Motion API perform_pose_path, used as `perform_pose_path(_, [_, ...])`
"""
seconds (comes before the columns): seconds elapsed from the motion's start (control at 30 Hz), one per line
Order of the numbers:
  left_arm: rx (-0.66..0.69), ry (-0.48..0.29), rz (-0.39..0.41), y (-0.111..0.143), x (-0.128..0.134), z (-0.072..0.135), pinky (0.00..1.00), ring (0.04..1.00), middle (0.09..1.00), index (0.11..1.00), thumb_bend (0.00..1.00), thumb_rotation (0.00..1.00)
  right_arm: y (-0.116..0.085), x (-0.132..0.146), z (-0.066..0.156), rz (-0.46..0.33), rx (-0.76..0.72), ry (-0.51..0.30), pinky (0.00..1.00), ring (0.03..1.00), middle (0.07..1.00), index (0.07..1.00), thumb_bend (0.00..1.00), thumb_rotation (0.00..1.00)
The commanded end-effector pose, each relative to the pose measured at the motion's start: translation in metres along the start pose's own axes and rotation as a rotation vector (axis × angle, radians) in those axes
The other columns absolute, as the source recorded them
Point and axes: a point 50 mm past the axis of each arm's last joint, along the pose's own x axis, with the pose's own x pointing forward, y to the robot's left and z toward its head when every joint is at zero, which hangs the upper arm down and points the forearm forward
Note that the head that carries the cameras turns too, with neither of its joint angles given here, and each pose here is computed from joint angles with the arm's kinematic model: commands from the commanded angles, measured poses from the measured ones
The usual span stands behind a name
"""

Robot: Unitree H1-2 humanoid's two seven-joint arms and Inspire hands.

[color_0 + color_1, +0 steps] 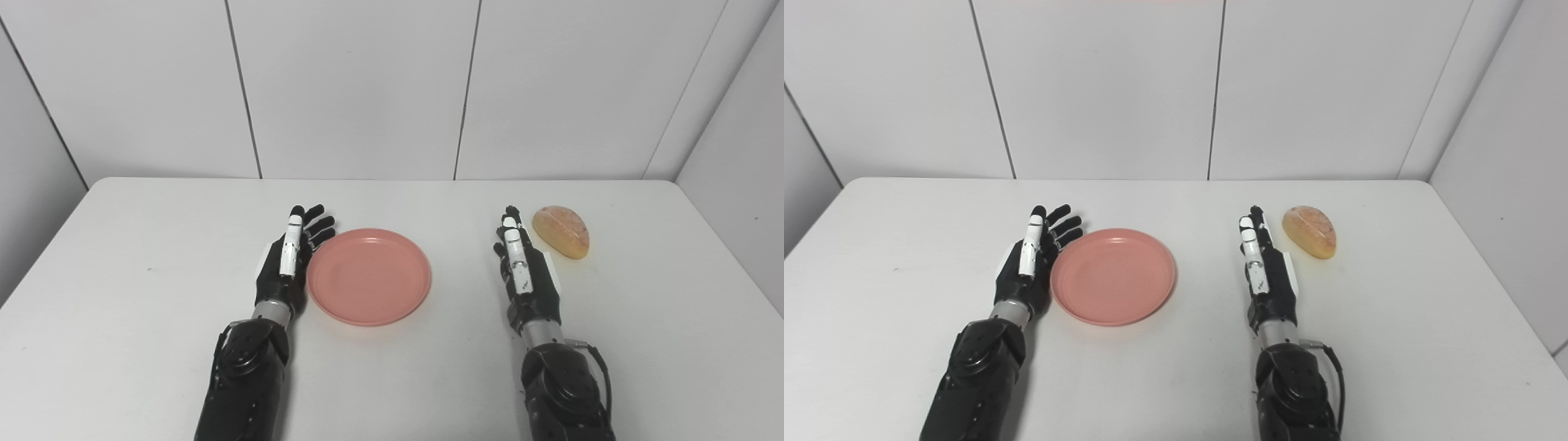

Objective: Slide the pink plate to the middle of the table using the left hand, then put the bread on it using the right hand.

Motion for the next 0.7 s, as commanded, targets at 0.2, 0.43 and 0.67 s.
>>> perform_pose_path(0.2, [-0.036, 0.028, -0.046, -0.011, -0.01, -0.015, 0.94, 0.881, 0.853, 0.851, 0.5, 1.0, 0.022, 0.014, 0.021, 0.04, -0.048, -0.115, 1.0, 1.0, 1.0, 0.99, 0.64, 0.94])
perform_pose_path(0.43, [-0.038, -0.015, -0.052, -0.012, -0.01, -0.02, 0.96, 0.907, 0.893, 0.897, 0.49, 1.0, 0.015, 0.021, 0.026, 0.038, -0.153, -0.196, 1.0, 0.992, 0.988, 0.983, 0.64, 0.92])
perform_pose_path(0.67, [-0.021, -0.028, -0.057, -0.015, -0.012, -0.021, 0.99, 0.91, 0.89, 0.891, 0.48, 1.0, -0.004, 0.032, 0.046, -0.015, -0.4, -0.329, 0.93, 0.956, 0.959, 0.941, 0.64, 0.86])
